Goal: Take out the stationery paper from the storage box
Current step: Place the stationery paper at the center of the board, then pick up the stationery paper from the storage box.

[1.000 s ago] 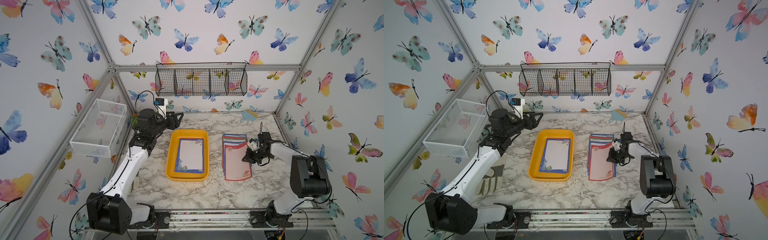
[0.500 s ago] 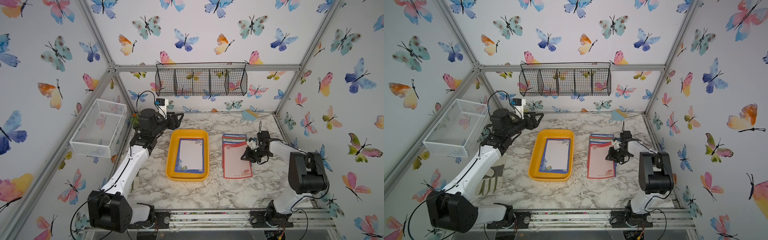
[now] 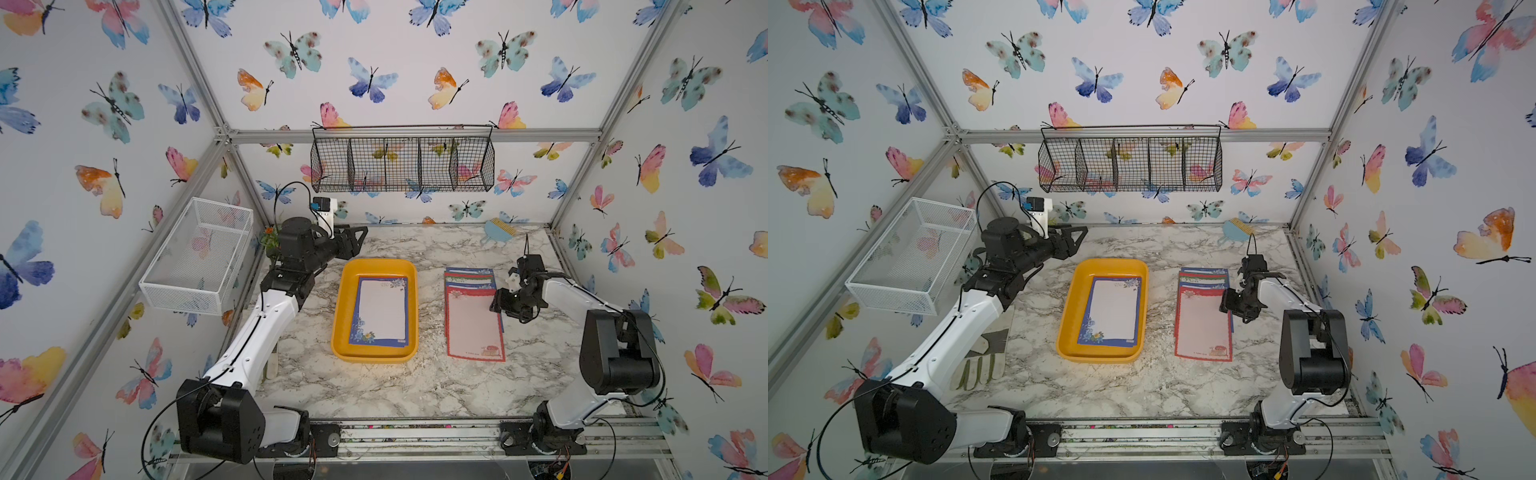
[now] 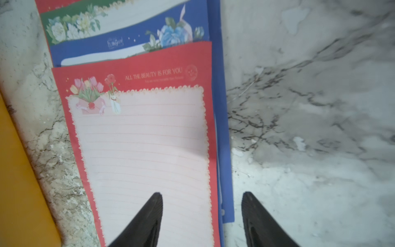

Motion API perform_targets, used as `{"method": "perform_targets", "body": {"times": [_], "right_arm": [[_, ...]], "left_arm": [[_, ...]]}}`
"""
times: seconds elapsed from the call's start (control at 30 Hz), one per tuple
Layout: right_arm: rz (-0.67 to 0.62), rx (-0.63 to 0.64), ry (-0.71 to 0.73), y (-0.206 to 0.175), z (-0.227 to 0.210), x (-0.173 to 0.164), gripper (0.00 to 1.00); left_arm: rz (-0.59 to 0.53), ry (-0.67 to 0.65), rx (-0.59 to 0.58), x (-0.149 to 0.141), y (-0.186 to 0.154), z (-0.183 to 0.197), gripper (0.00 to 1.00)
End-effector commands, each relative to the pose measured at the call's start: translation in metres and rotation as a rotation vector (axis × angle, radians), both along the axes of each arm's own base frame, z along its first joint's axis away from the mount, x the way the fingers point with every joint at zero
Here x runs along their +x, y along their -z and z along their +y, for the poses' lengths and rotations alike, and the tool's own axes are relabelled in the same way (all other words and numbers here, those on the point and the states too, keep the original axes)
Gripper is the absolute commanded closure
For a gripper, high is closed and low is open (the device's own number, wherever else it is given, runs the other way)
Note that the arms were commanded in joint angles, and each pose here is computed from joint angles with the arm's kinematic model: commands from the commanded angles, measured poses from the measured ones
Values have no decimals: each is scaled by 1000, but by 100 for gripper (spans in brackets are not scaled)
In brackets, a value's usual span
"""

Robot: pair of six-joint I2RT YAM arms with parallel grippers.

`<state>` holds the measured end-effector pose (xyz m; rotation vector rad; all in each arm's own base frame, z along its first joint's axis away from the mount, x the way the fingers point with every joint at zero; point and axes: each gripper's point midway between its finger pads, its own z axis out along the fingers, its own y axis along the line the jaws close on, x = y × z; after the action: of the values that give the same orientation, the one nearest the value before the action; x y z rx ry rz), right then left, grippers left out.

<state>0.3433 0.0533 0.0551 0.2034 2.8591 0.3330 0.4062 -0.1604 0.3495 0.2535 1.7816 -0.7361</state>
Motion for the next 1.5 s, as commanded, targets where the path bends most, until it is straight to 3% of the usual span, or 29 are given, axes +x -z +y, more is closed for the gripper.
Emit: {"method": "perform_targets", "body": {"times": [0.0, 0.3, 0.53, 0.77, 1.03, 1.47], "right_arm": [[-26, -67, 41, -16, -14, 3, 38], [-162, -49, 58, -65, -11, 6, 39], [-314, 45, -4, -103, 12, 14, 42], [-369, 167, -52, -118, 36, 15, 46], [-414, 292, -159, -133, 94, 9, 49], [-335, 385, -358, -106, 215, -12, 51]], "left_arm": [[-23, -14, 9, 2, -11, 3, 36], [-18, -18, 18, 3, -9, 3, 36], [23, -10, 11, 6, 3, 1, 37], [164, -19, 35, 3, 44, 3, 38], [343, 3, 135, -6, 107, 4, 40], [494, -62, 398, -18, 188, 11, 40]]}}
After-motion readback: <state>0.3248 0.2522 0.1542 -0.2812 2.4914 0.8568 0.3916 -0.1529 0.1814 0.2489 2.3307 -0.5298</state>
